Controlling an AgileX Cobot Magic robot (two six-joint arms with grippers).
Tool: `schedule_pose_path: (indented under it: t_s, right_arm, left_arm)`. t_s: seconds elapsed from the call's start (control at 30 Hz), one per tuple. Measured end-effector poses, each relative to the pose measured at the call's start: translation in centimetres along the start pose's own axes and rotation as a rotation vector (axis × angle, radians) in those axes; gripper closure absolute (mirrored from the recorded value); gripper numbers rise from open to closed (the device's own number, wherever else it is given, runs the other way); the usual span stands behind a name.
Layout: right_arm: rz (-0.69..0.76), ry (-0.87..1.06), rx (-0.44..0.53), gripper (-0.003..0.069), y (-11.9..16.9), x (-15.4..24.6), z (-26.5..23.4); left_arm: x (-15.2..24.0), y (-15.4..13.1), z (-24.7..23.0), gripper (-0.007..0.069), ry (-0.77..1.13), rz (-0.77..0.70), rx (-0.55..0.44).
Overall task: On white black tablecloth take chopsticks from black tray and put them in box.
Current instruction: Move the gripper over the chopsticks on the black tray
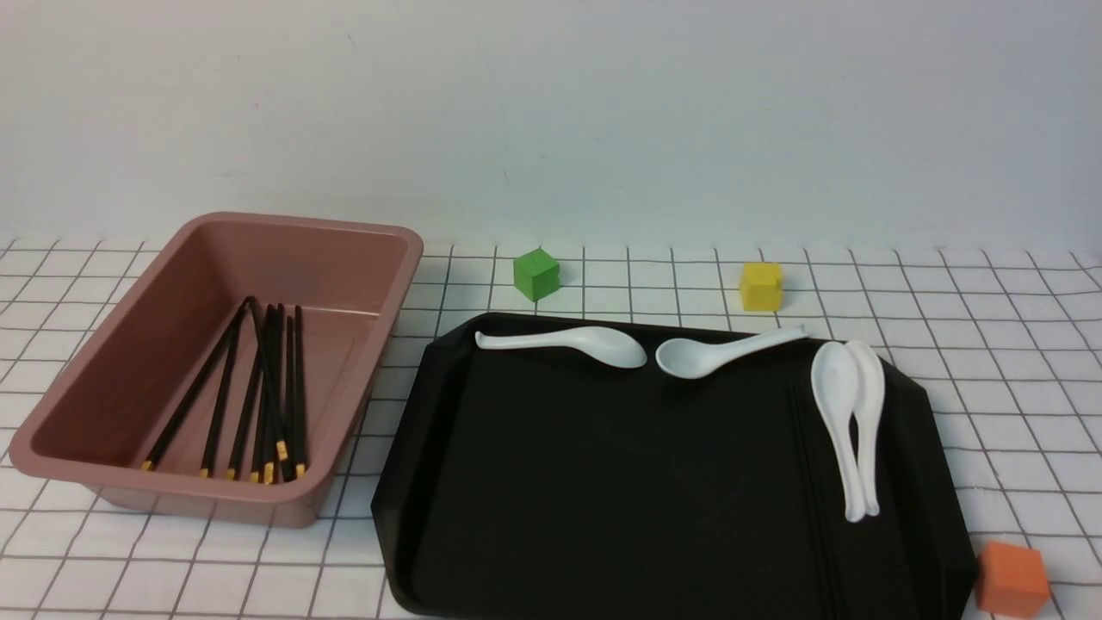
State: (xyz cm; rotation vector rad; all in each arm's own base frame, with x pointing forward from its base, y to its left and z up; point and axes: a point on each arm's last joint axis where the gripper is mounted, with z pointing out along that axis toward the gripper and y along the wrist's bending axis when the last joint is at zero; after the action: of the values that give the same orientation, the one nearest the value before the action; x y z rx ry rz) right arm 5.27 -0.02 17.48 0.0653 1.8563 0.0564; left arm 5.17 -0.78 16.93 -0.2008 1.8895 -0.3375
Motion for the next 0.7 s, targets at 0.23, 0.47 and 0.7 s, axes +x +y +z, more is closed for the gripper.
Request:
schedule_pose_path:
  t_s: [0.23,0.47,0.7]
  right_arm:
    - [0.457,-0.035,-0.098,0.044,0.8,-0.4,0.0]
    - [0.896,-0.058,-0.193,0.0435,1.3,-1.0,-0.1]
    - [0.743,-0.177,-0.2,0.0433,1.1,-3.0,-0.7]
  left_arm:
    - [0.0,0.0,0.0,0.0388,0.0,0.0,0.0]
    - [0.0,0.0,0.0,0.0388,0.0,0.0,0.0]
    - [0.0,0.0,0.0,0.0388,0.0,0.0,0.0]
